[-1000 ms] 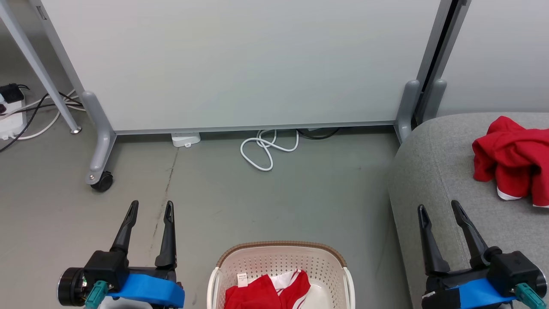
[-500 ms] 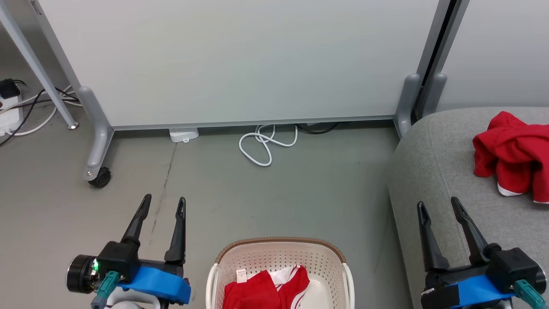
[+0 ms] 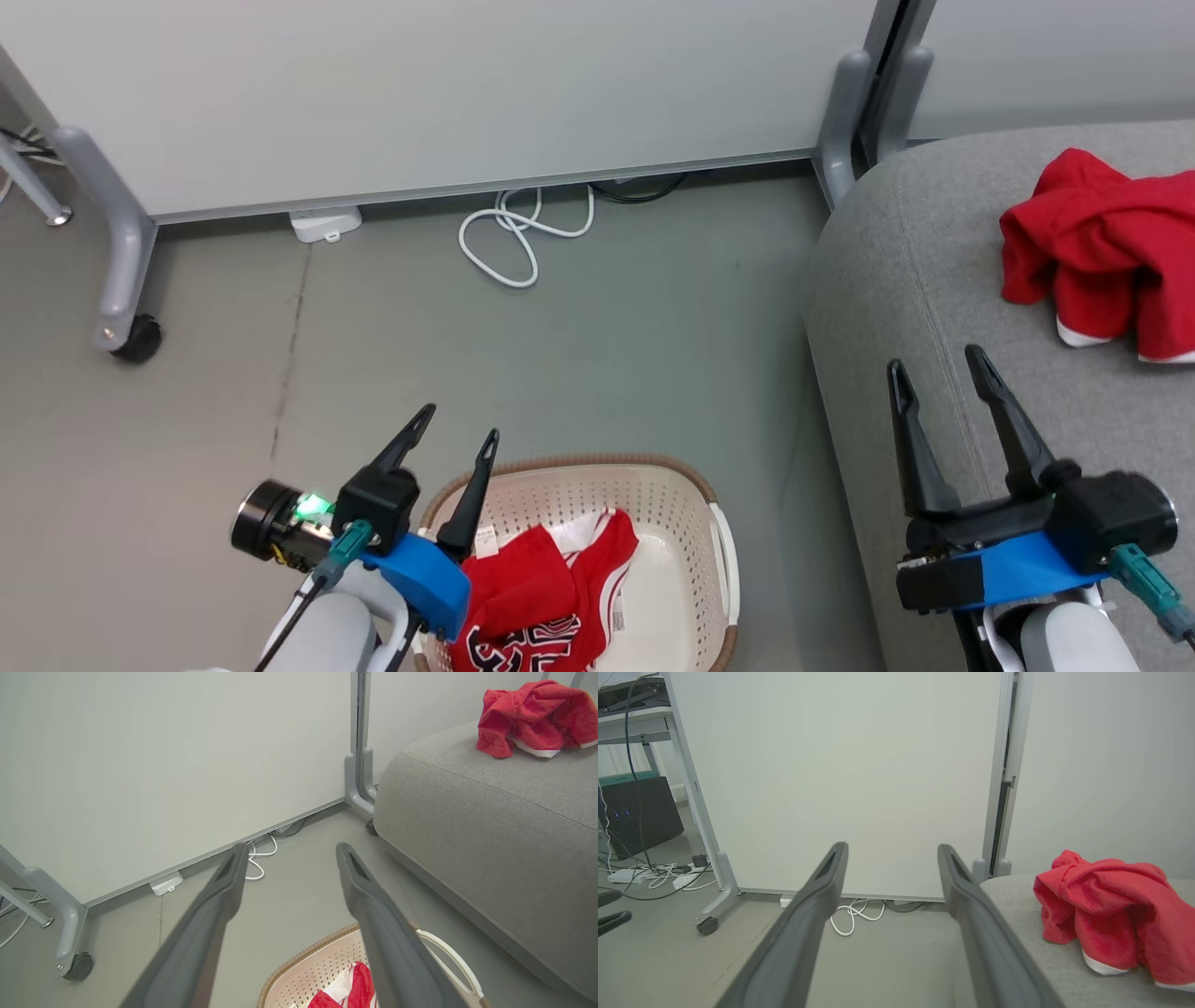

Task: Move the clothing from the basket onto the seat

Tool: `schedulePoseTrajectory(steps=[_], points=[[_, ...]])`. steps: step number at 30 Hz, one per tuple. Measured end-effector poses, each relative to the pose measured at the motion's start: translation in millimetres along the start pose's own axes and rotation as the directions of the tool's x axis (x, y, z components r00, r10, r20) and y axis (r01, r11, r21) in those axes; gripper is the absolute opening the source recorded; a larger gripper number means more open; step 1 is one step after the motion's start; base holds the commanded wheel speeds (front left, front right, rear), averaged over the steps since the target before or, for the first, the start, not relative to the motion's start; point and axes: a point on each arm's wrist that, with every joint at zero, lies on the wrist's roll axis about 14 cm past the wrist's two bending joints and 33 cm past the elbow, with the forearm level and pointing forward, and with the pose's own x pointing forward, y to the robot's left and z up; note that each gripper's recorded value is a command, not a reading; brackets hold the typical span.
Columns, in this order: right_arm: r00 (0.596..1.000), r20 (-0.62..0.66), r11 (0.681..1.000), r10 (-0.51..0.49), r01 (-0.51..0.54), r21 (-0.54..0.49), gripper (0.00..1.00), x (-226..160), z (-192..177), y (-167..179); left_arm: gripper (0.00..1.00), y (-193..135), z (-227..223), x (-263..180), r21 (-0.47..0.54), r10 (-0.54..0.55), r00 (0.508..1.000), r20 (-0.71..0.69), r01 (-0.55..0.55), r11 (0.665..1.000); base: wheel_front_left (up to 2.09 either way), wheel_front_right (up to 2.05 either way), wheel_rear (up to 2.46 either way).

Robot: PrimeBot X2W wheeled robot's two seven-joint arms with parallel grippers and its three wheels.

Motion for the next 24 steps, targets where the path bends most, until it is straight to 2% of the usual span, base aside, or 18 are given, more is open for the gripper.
schedulePoseTrajectory(steps=[6, 12, 20, 24], points=[[1.0, -0.011, 1.0, -0.005, 0.005, -0.027, 1.0, 19, -11, -8, 1.0, -22, -44, 29, 0.02, -0.128, 0.98, -0.155, 0.133, 0.991, 0.0, 0.0, 0.0], [0.999, -0.032, 0.999, -0.01, 0.009, -0.043, 1.0, 39, -29, -16, 1.0, -39, -96, 47, 0.035, -0.234, 0.92, -0.314, 0.258, 0.966, 0.0, 0.0, 0.0], [0.998, -0.069, 0.998, -0.015, 0.011, -0.058, 1.0, 59, -57, -26, 1.0, -44, -171, 48, 0.063, -0.321, 0.782, -0.535, 0.416, 0.907, 0.0, 0.0, 0.0], [0.996, -0.09, 0.998, -0.021, 0.015, -0.063, 1.0, 67, -73, -31, 1.0, -45, -202, 45, 0.081, -0.351, 0.699, -0.624, 0.504, 0.86, 0.0, 0.0, 0.0]])
